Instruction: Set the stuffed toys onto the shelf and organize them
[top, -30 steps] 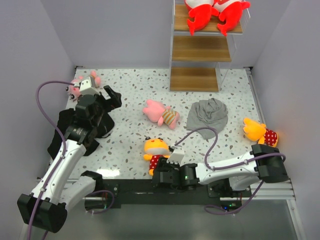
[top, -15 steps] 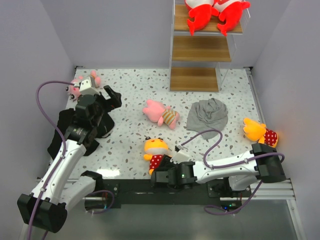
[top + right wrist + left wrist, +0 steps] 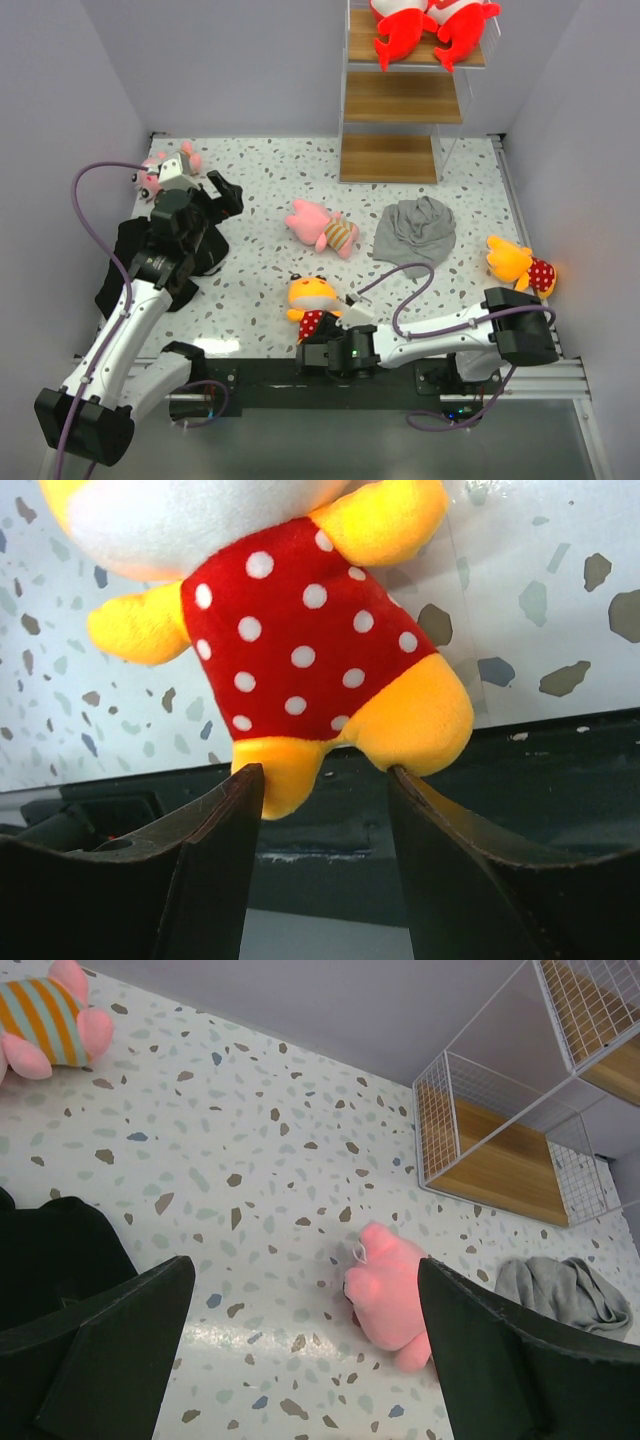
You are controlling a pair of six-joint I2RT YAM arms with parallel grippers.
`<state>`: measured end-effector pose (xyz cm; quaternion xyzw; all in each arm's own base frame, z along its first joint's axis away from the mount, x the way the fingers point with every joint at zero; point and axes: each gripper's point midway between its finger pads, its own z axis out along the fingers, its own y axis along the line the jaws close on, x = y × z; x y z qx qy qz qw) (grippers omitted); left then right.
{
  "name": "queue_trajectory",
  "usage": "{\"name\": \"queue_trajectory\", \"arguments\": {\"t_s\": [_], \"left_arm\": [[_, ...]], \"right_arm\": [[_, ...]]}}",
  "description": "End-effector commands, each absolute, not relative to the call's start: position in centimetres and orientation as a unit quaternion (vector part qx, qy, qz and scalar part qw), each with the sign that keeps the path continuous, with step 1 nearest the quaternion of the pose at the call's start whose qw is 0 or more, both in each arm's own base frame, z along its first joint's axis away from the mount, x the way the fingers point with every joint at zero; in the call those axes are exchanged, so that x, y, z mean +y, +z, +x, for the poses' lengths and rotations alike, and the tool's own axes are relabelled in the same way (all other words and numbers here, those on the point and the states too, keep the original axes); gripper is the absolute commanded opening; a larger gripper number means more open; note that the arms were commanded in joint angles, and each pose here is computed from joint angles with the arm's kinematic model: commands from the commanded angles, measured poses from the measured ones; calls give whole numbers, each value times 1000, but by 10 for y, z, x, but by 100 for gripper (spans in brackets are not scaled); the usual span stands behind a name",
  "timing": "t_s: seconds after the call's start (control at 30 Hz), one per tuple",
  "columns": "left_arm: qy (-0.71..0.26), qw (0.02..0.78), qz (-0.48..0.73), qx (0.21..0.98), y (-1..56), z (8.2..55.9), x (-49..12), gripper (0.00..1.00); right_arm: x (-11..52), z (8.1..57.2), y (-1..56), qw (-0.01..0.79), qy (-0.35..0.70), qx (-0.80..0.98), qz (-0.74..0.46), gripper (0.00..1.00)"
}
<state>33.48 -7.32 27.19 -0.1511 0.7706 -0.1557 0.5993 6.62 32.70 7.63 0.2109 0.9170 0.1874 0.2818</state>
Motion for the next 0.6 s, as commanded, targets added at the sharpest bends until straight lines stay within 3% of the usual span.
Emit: {"name": "queue_trajectory", "arguments": {"t_s": [0.0, 0.13, 0.17, 0.2, 0.3, 0.37, 0.5, 0.57], "left_arm": [[-160, 626, -152, 748, 289, 336, -70, 98], [-157, 628, -154, 746, 290, 335, -69, 98], [-157, 629, -155, 745, 291, 334, -68, 98], [-158, 629, -154, 746, 291, 335, -68, 98], [-159, 630, -154, 744, 293, 334, -69, 98], [-159, 631, -154, 744, 293, 334, -68, 98], [-156, 634, -157, 741, 295, 333, -66, 98], [-153, 634, -158, 741, 295, 333, -65, 98]], "right_arm": [[343, 96, 78, 275, 252, 832, 410, 56], [342, 109, 71, 302, 235, 830, 407, 50], [340, 111, 69, 311, 231, 830, 401, 46], [339, 113, 68, 316, 230, 830, 398, 36], [335, 116, 64, 326, 226, 828, 397, 27], [331, 118, 62, 335, 219, 827, 394, 29], [331, 118, 61, 339, 207, 831, 390, 44], [332, 124, 67, 363, 206, 826, 378, 45]]}}
